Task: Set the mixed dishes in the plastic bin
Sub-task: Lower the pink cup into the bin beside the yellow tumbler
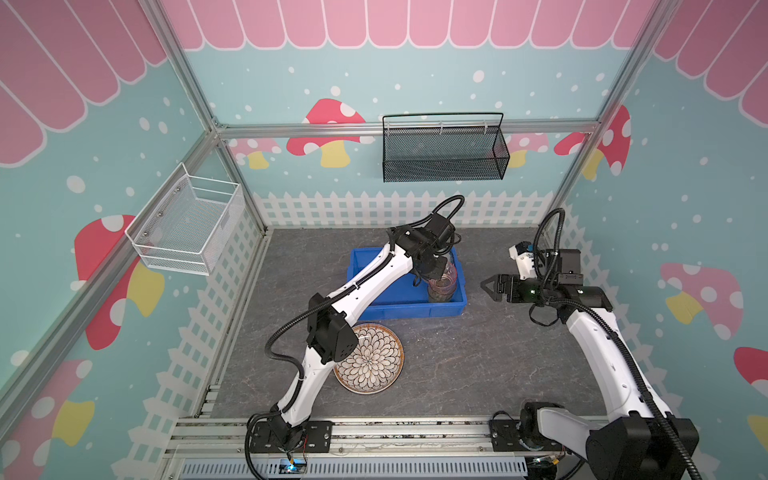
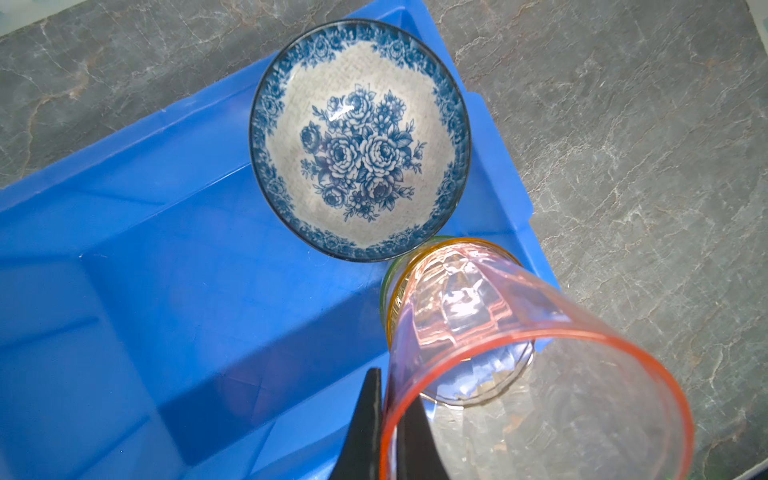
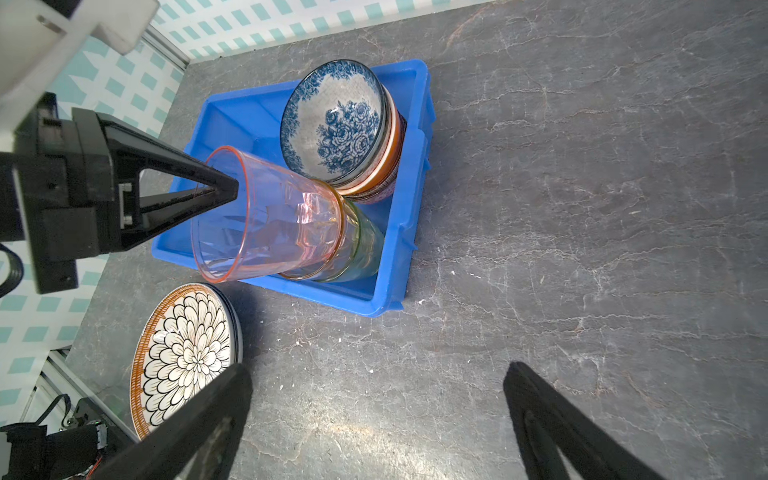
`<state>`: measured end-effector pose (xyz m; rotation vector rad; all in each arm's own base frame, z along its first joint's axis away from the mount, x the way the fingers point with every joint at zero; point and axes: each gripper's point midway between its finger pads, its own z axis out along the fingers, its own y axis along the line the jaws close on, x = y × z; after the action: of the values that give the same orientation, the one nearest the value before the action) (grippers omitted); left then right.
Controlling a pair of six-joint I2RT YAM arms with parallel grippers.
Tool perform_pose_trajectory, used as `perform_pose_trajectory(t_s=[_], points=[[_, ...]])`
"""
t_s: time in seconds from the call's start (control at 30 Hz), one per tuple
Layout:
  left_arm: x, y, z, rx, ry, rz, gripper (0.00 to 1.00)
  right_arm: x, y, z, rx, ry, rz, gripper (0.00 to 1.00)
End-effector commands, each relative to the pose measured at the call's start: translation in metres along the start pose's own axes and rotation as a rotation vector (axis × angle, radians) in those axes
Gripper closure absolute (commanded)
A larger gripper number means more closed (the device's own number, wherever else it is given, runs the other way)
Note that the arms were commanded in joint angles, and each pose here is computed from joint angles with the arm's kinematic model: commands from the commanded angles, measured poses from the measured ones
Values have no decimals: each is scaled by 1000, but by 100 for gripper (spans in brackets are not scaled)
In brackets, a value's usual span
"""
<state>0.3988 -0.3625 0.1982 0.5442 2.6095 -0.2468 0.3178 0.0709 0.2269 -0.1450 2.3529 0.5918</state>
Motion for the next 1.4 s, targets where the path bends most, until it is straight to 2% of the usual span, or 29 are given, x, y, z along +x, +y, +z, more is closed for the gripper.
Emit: perform_pose_trajectory(t_s=[0.0, 0.67, 0.83, 1.0, 1.37], points=[[-1, -6, 5, 7, 3, 27, 96, 6, -2, 4, -13, 20, -11, 2], [5, -15, 13, 54, 36, 7, 72, 7, -6, 2, 5, 13, -12, 2], [5, -16, 13, 58, 33, -8, 74, 7, -6, 0, 14, 8, -14, 2], [6, -16, 19, 59, 34, -25, 87, 9, -7, -3, 26, 8, -19, 2], [11, -13, 22, 41, 40, -32, 89, 12, -10, -3, 38, 14, -23, 2]])
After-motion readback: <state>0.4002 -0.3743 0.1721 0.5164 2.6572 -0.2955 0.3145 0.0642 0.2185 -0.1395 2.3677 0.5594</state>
